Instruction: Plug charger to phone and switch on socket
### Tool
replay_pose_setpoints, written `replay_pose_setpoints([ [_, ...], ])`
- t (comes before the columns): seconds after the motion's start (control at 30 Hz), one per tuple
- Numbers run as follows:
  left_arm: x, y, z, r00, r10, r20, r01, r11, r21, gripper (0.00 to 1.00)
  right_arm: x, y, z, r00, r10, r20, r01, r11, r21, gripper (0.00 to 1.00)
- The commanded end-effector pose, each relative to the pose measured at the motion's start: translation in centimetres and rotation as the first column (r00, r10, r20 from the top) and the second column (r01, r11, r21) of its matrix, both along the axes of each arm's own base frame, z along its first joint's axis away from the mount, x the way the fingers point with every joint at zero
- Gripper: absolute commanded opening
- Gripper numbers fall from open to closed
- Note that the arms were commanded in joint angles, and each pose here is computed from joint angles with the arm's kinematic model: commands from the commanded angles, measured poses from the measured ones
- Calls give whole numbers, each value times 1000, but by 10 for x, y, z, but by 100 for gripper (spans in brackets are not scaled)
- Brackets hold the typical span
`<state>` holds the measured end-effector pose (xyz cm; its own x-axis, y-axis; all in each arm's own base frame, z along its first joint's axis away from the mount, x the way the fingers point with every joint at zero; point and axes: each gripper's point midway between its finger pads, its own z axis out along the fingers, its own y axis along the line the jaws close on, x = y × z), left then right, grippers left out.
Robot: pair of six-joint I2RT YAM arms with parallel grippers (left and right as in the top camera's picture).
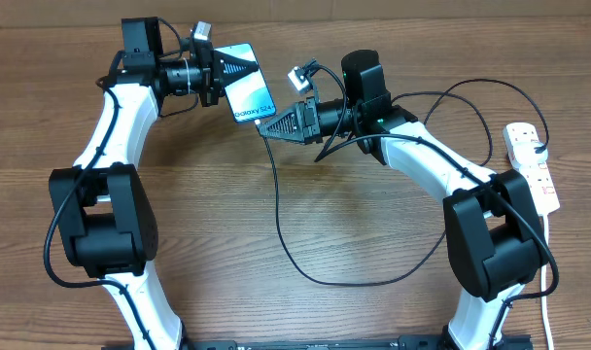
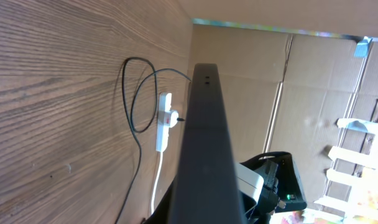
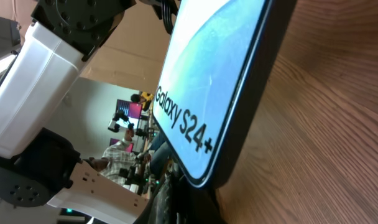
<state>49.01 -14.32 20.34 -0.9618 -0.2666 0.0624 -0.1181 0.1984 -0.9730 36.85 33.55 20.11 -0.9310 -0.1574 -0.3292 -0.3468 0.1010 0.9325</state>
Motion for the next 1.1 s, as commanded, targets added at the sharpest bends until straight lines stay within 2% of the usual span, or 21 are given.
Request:
replay_pose_setpoints([
  [0.0, -5, -1, 18, 1000, -25, 16, 25, 999, -38, 4, 1, -1, 10, 1000, -14, 23, 14, 1000, 7, 4],
  [1.07, -3, -1, 25, 995, -44, 95, 48, 998, -41, 4, -6, -1, 16, 999, 29, 28, -30, 999, 34, 4],
])
